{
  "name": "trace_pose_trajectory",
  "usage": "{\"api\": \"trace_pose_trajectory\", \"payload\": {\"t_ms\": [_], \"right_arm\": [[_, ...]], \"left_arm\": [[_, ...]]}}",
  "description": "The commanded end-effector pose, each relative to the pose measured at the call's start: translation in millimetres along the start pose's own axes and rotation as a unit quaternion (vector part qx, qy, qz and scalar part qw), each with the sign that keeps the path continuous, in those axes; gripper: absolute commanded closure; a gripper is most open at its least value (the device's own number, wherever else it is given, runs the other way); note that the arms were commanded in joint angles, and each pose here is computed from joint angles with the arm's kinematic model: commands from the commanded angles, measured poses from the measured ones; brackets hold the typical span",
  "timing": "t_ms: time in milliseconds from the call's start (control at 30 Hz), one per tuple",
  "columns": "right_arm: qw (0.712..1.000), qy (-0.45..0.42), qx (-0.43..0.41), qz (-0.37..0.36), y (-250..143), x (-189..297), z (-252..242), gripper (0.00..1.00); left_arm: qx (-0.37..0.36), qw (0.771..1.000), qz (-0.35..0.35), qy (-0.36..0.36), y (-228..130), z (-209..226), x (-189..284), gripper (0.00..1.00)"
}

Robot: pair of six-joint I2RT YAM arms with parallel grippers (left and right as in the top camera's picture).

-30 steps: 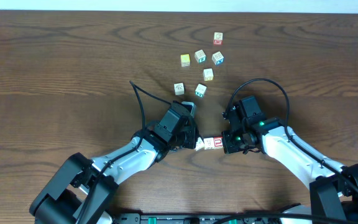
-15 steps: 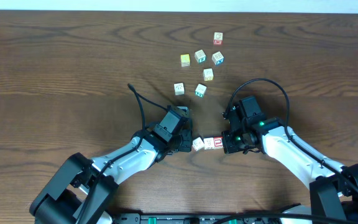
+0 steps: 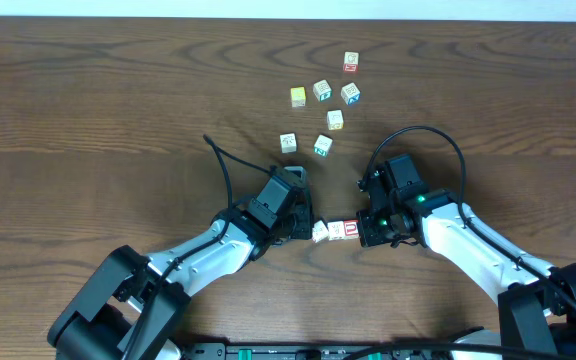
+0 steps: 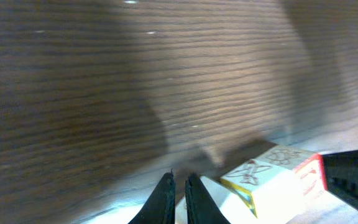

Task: Lift 3 blocks

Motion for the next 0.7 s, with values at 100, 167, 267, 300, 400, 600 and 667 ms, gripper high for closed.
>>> {"api": "trace_pose_trajectory", "payload": {"t_ms": [100, 167, 267, 300, 400, 600, 667], "right_arm": [[1.000, 0.005, 0.009, 0.002, -1, -1, 3, 0.99], [1.000, 0.005, 0.009, 0.002, -1, -1, 3, 0.99], [1.000, 0.005, 0.009, 0.002, -1, -1, 3, 0.99], [1.000, 0.005, 0.009, 0.002, -1, -1, 3, 0.99], [1.000, 0.005, 0.009, 0.002, -1, -1, 3, 0.99], [1.000, 0.005, 0.009, 0.002, -1, -1, 3, 0.99], [1.000, 0.005, 0.009, 0.002, -1, -1, 3, 0.99]], "left_arm": [[0.002, 1.000, 0.025, -0.011, -6, -1, -2, 0.91], [-0.009, 0.999, 0.035, -0.020, -8, -3, -2, 0.91], [-0.018, 0.998, 0.045, -0.029, -11, -5, -2, 0.91], [-0.021, 0.998, 0.046, -0.029, -12, -6, -2, 0.91], [-0.031, 0.998, 0.050, -0.031, -16, -9, -3, 0.91], [-0.045, 0.997, 0.054, -0.038, -23, -16, -4, 0.90], [-0.045, 0.997, 0.046, -0.030, -21, -14, -4, 0.91]]}}
Point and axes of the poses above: each gripper's point midway between its finger pads, its own x axis back along the fingers, its own z axis along the line the jaws close on, y = z × x, the point moved 7 cm from there along x, back along the fingers, and after that the axes turned 13 degrees about x, right-handed, at the moved point
